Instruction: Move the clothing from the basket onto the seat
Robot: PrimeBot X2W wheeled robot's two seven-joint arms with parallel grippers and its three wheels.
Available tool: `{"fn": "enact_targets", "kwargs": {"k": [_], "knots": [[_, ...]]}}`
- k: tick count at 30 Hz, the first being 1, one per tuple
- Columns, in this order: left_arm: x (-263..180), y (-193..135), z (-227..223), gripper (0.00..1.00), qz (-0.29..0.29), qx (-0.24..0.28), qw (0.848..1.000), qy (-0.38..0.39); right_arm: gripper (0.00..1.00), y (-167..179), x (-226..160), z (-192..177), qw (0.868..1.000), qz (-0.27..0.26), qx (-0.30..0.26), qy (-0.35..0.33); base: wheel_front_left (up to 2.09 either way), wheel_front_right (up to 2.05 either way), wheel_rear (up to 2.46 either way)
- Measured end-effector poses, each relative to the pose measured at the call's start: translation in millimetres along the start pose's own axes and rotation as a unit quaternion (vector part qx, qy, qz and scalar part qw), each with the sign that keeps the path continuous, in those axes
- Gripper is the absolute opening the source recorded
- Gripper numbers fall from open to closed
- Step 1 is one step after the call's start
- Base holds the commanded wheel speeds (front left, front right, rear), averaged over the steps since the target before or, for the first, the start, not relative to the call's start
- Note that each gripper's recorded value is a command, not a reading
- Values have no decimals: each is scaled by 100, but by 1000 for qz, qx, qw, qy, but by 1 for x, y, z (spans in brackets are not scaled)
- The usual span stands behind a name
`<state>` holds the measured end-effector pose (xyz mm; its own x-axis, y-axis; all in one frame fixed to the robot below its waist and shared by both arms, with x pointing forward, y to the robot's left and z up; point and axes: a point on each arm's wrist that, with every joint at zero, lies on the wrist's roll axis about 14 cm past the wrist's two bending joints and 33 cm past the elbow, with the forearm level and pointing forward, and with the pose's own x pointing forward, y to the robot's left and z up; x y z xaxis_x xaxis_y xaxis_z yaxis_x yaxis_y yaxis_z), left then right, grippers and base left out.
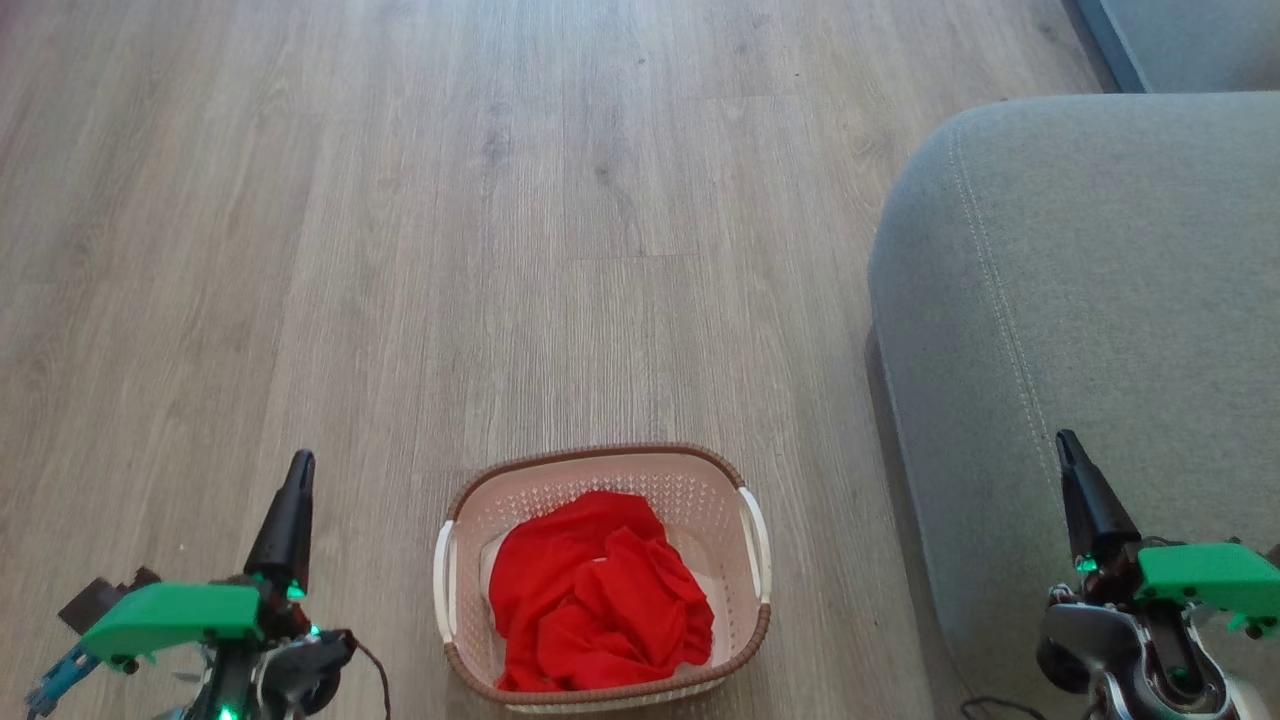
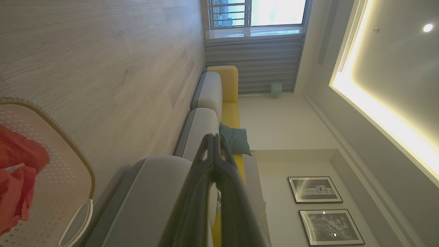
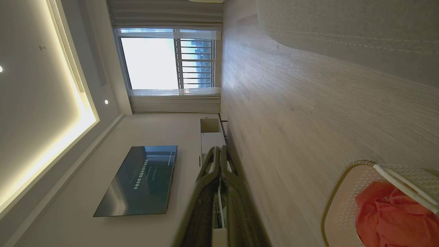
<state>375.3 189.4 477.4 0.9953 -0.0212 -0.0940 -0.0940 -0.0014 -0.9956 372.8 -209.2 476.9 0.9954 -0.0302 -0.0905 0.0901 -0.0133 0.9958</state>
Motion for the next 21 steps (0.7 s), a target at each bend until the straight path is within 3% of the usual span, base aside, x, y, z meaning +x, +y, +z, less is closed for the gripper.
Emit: {"fn": "enact_targets", "kwargs": {"k": [16,17,21], "knots": [[0,0,0,0,0,0,1000,0,0,0,0,0,1000,0,0,0,0,0,0],[0,0,0,100,0,0,1000,0,100,0,0,0,1000,0,0,0,0,0,0],[-10,28,-2,100,42,-5,999,0,100,-28,-10,0,999,-42,2,0,0,0,0]]}}
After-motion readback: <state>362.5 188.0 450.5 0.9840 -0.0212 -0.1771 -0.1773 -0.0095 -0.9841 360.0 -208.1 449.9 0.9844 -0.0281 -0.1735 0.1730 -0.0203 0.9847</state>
